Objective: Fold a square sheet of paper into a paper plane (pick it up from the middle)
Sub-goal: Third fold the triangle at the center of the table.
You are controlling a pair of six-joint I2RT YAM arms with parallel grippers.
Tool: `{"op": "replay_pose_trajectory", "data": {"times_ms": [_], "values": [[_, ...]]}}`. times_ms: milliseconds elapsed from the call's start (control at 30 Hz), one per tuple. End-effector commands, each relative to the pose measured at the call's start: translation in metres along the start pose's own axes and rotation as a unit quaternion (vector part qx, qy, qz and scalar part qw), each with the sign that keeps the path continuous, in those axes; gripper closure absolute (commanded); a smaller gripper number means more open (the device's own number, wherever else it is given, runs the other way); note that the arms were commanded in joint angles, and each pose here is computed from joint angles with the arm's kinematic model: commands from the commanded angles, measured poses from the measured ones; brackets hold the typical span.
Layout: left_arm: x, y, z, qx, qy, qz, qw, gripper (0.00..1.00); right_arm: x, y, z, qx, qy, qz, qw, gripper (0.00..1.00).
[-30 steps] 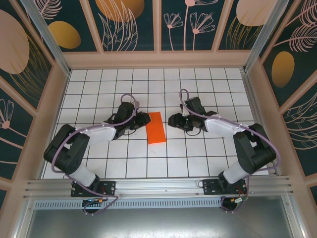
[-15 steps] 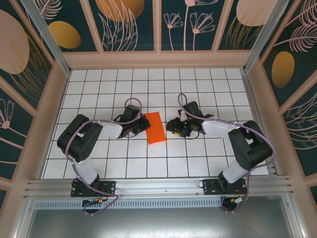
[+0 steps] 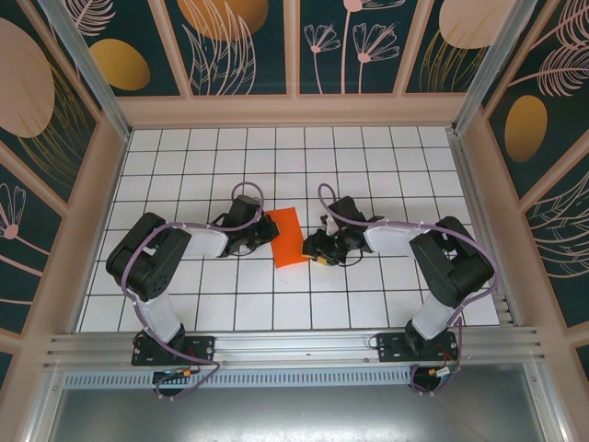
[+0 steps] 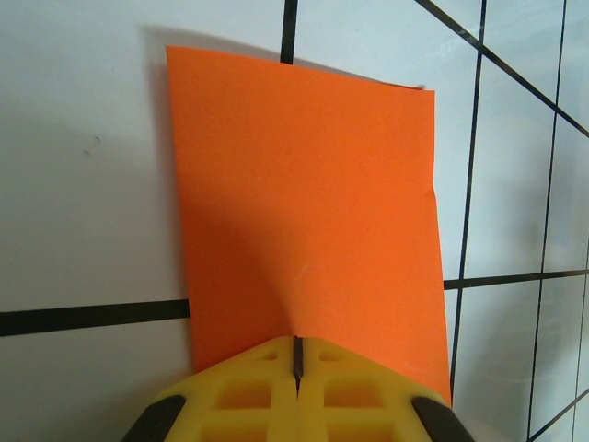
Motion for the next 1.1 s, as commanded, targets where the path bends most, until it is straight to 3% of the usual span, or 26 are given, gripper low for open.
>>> {"op": "replay_pose_trajectory", "data": {"times_ms": [0,233,533,900,1067], "values": [[-0.004,-0.013,0.02,0.011,0.049,0.016,0.999,0.94,-0.002,0.002,0.007,-0.004,0.024,0.011,1.0,0.59],[-0.004,-0.013,0.019,0.01,0.047,0.015,0.999,0.94,-0.003,0.0,0.005,-0.017,0.059,0.03,0.998,0.62],[-0.004,-0.012,0.019,0.01,0.046,0.015,0.999,0.94,-0.003,0.001,-0.001,-0.025,0.051,0.025,0.998,0.62],[-0.003,-0.011,0.017,0.007,0.043,0.015,0.999,0.94,-0.002,0.007,0.009,-0.015,0.083,0.012,0.996,0.93],[0.0,-0.004,0.005,-0.007,0.025,0.009,1.0,0.93,-0.002,0.017,0.022,0.001,0.102,-0.001,0.995,0.98]]}}
Point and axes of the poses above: each hand's point on the last joint's axis, 136 mm out from that joint toward the fingers, its own x axis back along the fingers, its own z axis along the line the jaws close on, y = z × x, the point moved 9 cm from there along x, back along the fingers, and after that the axes turned 1 degree about -x, right-handed, at the moved point
